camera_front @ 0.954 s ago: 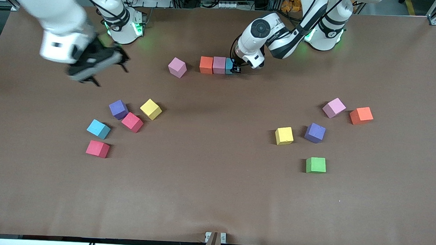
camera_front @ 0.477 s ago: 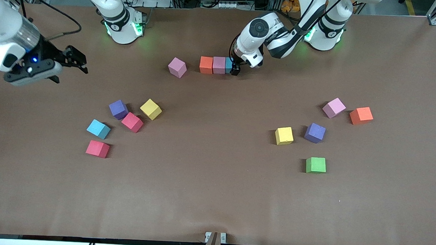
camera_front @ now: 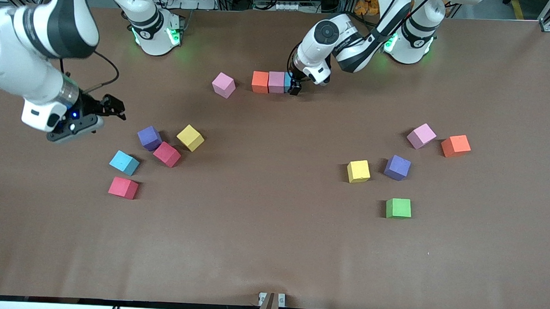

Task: Form number 2 with 11 blocks
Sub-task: 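Grasp the blue cube with the right gripper while the left gripper withdraws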

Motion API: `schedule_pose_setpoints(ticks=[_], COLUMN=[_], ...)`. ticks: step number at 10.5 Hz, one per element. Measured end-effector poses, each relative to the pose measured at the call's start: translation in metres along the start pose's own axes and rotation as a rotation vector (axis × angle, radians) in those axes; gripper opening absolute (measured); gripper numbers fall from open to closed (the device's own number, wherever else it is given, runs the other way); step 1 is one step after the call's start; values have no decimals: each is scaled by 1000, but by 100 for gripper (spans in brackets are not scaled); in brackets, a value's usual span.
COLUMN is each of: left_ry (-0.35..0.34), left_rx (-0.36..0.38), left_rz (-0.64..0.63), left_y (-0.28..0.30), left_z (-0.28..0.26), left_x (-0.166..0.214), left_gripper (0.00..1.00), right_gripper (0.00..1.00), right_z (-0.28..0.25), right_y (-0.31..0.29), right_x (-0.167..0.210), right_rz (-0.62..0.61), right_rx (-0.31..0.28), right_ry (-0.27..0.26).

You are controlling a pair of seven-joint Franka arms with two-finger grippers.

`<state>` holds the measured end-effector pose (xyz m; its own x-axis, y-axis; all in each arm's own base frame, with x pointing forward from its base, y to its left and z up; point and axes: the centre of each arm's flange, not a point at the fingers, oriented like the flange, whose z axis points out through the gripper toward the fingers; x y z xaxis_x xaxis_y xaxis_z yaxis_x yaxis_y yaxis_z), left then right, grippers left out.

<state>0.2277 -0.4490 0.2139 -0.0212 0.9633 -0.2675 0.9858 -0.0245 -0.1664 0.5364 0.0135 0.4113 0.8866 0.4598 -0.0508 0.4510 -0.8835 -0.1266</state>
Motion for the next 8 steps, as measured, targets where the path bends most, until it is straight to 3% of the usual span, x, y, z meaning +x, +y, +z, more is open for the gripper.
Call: schedule_pose_setpoints(ticks=[2, 5, 8], left_ry=[5, 36, 124], left_rx=[-15, -44, -9], left_rz=[11, 22, 75], left_y=[-2, 1, 34], left_z=[-10, -33, -59], left_x=[-5, -7, 10], left_gripper=[100, 100, 100], right_gripper=[100, 100, 100], right_z=[47, 131, 180], right_y=[23, 9, -17], right_x=[-1, -9, -8], right_rz=[-81, -189, -237], right_rx=[16, -20, 20], right_ry=[-4, 45, 10])
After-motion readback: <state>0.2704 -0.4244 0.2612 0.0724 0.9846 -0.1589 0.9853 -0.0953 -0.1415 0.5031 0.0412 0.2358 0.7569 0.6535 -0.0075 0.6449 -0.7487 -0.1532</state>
